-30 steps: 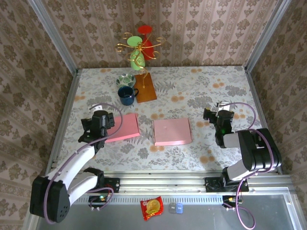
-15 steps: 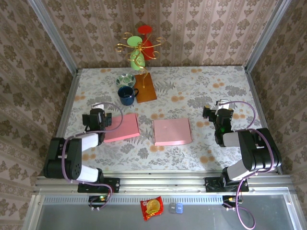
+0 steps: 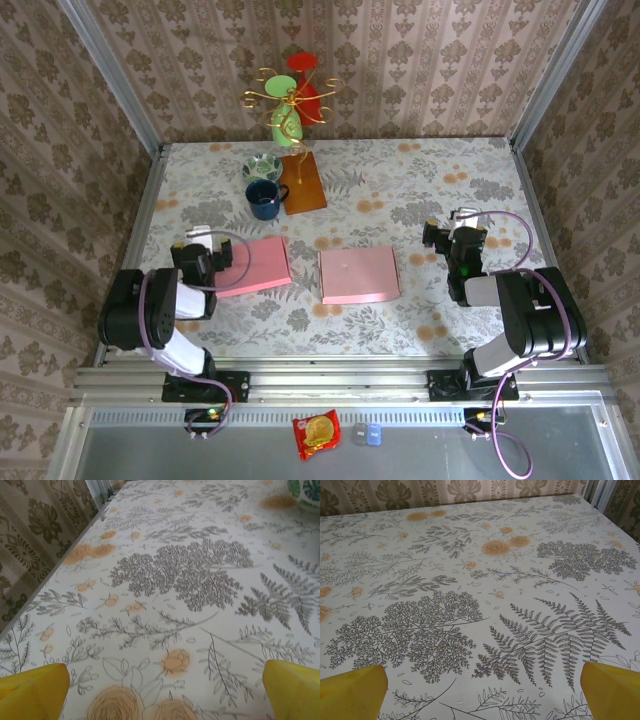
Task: Fold the paper box
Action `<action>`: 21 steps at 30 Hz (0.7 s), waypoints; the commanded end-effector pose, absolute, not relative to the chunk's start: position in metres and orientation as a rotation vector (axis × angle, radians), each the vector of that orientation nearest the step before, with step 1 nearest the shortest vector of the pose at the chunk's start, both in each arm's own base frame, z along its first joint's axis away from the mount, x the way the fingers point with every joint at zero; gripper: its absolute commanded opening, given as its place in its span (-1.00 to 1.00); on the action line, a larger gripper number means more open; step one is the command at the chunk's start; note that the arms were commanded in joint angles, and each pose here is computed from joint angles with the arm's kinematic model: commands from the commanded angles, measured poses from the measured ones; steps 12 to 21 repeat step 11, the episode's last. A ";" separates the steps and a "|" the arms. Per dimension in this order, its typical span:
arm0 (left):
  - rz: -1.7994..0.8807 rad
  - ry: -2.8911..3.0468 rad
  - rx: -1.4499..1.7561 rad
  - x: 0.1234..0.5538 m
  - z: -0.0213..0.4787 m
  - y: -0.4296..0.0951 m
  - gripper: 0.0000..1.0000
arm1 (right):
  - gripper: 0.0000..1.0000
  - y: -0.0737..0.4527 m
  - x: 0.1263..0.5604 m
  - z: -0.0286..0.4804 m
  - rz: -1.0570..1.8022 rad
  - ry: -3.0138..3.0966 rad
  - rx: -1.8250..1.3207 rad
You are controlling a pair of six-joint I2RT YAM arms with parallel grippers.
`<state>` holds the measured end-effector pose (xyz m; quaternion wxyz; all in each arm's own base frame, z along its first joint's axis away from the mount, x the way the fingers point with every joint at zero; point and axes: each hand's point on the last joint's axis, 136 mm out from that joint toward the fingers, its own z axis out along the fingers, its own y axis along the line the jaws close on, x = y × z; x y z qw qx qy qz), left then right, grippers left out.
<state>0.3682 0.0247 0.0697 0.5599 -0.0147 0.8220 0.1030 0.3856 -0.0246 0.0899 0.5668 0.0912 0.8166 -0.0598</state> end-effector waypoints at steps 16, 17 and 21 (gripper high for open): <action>0.157 1.887 -0.010 0.396 0.097 0.015 1.00 | 1.00 -0.028 0.393 0.101 -0.179 1.883 0.210; 0.157 1.887 -0.010 0.396 0.097 0.015 1.00 | 1.00 -0.028 0.393 0.101 -0.179 1.883 0.210; 0.157 1.887 -0.010 0.396 0.097 0.015 1.00 | 1.00 -0.028 0.393 0.101 -0.179 1.883 0.210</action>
